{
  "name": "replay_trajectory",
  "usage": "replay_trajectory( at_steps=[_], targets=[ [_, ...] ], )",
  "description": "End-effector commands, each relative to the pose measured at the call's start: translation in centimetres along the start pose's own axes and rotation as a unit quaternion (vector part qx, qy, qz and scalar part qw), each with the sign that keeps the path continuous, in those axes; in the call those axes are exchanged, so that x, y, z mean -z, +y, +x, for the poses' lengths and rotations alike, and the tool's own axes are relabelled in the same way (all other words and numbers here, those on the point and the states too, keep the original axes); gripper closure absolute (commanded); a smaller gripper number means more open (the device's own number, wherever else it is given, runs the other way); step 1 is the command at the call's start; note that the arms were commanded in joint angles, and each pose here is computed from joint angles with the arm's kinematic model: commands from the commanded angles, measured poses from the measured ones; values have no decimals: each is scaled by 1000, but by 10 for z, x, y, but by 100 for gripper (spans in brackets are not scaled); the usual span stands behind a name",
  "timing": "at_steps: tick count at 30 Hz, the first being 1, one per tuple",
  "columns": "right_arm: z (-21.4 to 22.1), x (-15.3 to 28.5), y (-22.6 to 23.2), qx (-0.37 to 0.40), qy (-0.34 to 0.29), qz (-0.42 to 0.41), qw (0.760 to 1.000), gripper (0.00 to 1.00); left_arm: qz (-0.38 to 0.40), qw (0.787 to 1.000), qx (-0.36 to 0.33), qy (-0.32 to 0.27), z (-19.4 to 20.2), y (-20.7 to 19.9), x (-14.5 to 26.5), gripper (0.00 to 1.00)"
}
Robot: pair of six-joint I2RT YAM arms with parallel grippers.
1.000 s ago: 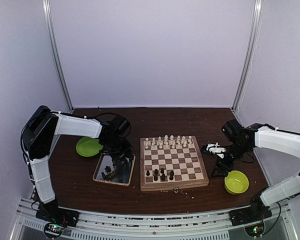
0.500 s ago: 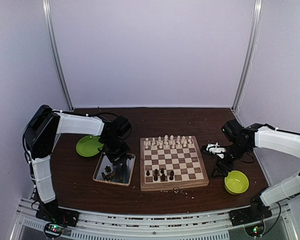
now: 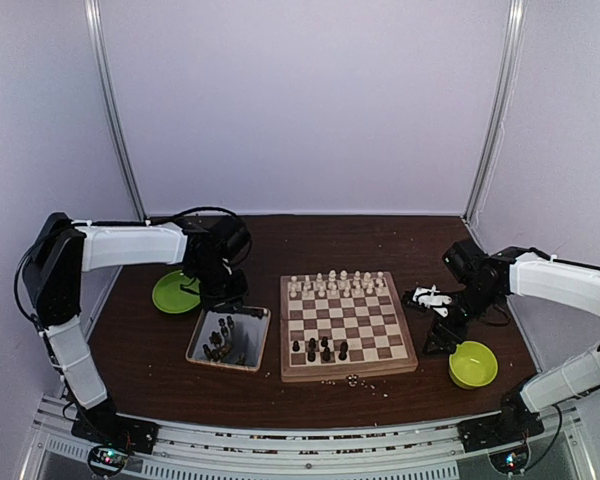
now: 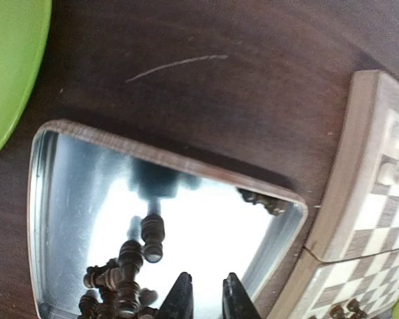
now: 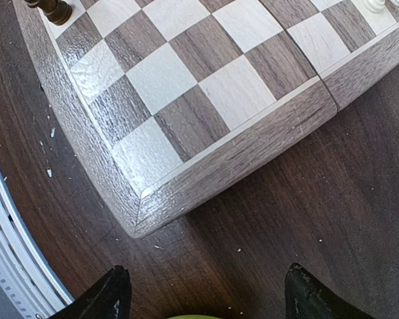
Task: Set up the chess pieces on the board
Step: Adjust the pawn in the storage box.
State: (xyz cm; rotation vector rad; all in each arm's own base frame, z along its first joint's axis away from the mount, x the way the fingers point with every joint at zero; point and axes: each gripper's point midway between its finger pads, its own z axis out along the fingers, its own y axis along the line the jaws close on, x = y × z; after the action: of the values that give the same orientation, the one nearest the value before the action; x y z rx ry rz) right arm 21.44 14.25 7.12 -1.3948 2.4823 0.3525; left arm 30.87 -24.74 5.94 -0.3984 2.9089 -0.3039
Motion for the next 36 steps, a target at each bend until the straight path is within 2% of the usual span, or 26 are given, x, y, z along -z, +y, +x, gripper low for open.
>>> replay_trajectory(
  at_steps=[1, 4, 6, 9, 14, 20, 29, 36],
  targets=[
    [-8, 9, -3, 15, -11, 14, 1000, 21, 65, 997, -22, -41, -23, -32, 8, 82],
    [-8, 9, -2, 15, -11, 14, 1000, 21, 81, 995, -33, -40, -30, -48, -1, 79],
    [-8, 9, -2, 15, -12, 14, 1000, 20, 112, 990, -71, -39, -32, -65, -7, 71],
    [-8, 9, -2, 15, -13, 12, 1000, 20, 124, 982, -130, -49, -33, -72, -11, 67],
    [-9, 10, -2, 16, -15, 13, 1000, 20, 74, 983, -165, -39, -32, -56, -16, 69],
    [-8, 10, -2, 16, -13, 13, 1000, 21, 68, 981, -181, -21, -23, -49, -22, 75],
    [-8, 8, -2, 15, -10, 10, 1000, 20, 56, 979, -198, -1, -11, -43, -35, 69],
    [-7, 7, -2, 16, -9, 9, 1000, 20, 48, 977, -207, 6, -7, -44, -46, 72]
  ],
)
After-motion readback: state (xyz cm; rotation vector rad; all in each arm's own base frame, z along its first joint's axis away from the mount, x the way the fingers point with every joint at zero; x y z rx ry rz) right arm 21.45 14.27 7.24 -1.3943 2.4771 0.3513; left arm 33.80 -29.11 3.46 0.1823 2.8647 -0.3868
